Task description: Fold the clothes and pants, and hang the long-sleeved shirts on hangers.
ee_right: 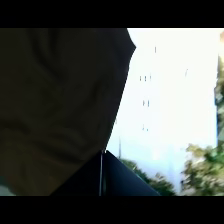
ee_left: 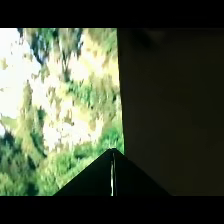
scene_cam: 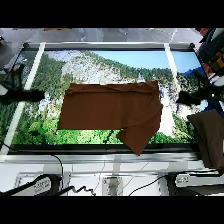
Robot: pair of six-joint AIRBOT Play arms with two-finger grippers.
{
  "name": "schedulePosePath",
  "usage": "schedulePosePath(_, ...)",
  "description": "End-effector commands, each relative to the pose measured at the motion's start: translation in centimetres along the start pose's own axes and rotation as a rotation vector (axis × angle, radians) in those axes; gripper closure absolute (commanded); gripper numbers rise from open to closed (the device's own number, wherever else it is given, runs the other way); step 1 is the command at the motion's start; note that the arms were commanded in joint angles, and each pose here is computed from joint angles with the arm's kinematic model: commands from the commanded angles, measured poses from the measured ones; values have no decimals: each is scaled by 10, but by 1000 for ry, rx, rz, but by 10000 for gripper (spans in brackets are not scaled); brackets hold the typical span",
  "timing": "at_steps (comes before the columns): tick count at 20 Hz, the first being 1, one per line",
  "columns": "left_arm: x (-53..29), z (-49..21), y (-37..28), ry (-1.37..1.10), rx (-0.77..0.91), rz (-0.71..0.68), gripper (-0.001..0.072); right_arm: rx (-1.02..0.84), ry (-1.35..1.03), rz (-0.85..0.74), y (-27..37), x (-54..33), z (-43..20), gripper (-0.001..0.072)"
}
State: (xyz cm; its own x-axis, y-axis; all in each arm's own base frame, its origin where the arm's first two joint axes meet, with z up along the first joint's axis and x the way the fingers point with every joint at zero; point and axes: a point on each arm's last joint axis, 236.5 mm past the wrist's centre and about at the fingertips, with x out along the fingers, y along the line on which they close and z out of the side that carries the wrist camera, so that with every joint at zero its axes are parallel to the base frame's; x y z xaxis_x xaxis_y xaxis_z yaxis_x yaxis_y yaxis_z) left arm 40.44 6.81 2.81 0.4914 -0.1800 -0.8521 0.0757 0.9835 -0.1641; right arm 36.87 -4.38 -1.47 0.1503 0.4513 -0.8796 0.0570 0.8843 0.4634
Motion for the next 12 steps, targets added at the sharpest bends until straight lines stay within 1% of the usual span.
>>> schedulePosePath(1, -8, -85, 13, 154, -140, -46, 699, 40, 153, 245, 30, 27, -80, 701)
schedulePosePath(2, -5, -99, 12, 156, -197, -64, 699, 80, 157, 273, 34, 40, -92, 667)
schedulePosePath(3, 1, -110, 10, 157, -250, -88, 688, 122, 153, 297, 38, 52, -101, 504)
schedulePosePath(4, 8, -119, 6, 171, -276, -110, 556, 164, 145, 307, 38, 64, -107, 287)
schedulePosePath(5, 14, -130, 3, 198, -290, -121, 220, 198, 141, 306, 36, 74, -113, 248)
schedulePosePath(6, 19, -137, -1, 218, -298, -133, 7, 225, 138, 296, 32, 84, -119, 253)
schedulePosePath(9, 31, -145, -4, 251, -336, -169, 11, 305, 123, 295, 29, 104, -133, 261)
schedulePosePath(12, 45, -145, -13, 263, -403, -233, 18, 372, 102, 318, 33, 119, -142, 263)
